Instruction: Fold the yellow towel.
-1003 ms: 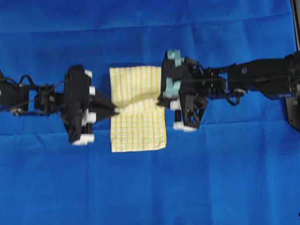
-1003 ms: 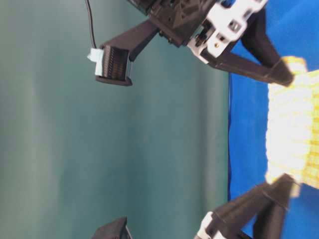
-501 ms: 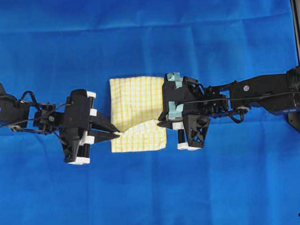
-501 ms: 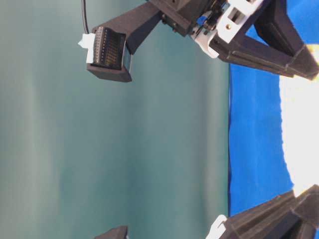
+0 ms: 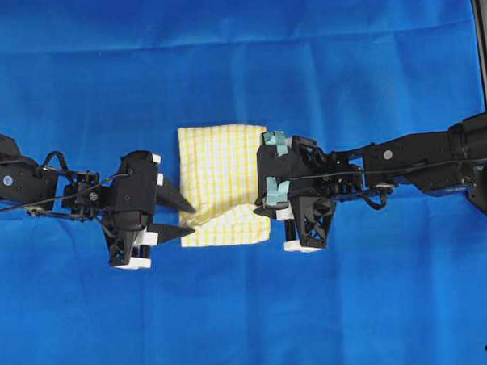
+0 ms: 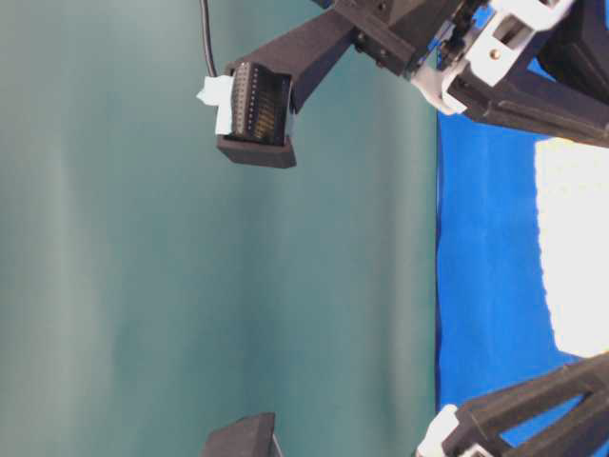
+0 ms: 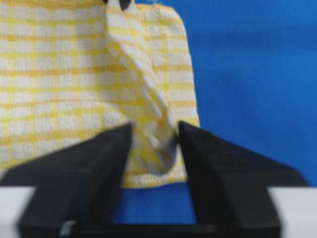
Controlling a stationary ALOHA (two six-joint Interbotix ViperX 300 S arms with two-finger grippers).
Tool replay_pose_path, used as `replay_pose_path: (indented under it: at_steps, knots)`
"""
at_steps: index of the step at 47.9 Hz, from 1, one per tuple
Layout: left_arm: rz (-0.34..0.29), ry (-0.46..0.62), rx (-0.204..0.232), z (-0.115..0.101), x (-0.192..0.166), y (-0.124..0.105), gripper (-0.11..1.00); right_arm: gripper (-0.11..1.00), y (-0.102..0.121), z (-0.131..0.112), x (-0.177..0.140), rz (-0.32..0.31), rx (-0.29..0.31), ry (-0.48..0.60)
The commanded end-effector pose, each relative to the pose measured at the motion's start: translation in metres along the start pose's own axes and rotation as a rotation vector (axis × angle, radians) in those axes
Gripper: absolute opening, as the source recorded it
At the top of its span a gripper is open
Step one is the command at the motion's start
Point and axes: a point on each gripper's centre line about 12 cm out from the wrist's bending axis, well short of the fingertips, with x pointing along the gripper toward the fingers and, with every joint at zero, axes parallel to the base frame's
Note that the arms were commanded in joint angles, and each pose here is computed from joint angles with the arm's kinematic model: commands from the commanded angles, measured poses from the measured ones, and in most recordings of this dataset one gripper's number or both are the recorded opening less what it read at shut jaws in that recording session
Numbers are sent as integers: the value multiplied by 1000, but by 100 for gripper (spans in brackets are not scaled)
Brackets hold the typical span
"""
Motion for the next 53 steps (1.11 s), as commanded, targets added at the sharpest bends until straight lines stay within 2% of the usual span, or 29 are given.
replay_pose_path:
  at_steps: [1, 5, 11, 15, 22, 30, 44, 53]
  knots:
    - [-5, -24, -2, 10, -1, -2, 39, 12, 7, 12, -4, 18, -6, -41]
    - [-5, -20, 0, 11, -2, -2, 52, 31, 8, 14, -4, 19, -6, -45]
    - [-2, -28, 5, 20, -11, -1, 50, 64, 10, 20, -12, 27, -12, -61]
    - [6, -33, -1, 28, -23, 3, 50, 75, 12, 26, -24, 35, -28, -78]
    - [7, -61, 3, 41, -50, 4, 49, 71, 15, 32, -50, 48, -53, -111]
    - [6, -148, 23, 50, -89, 6, 49, 71, 9, 31, -84, 48, -72, -157]
    - [22, -278, 30, 39, -147, 13, 49, 71, -16, 6, -140, 28, -53, -257]
    - [30, -359, 26, 31, -179, 15, 49, 71, -20, -11, -176, 47, -57, -351]
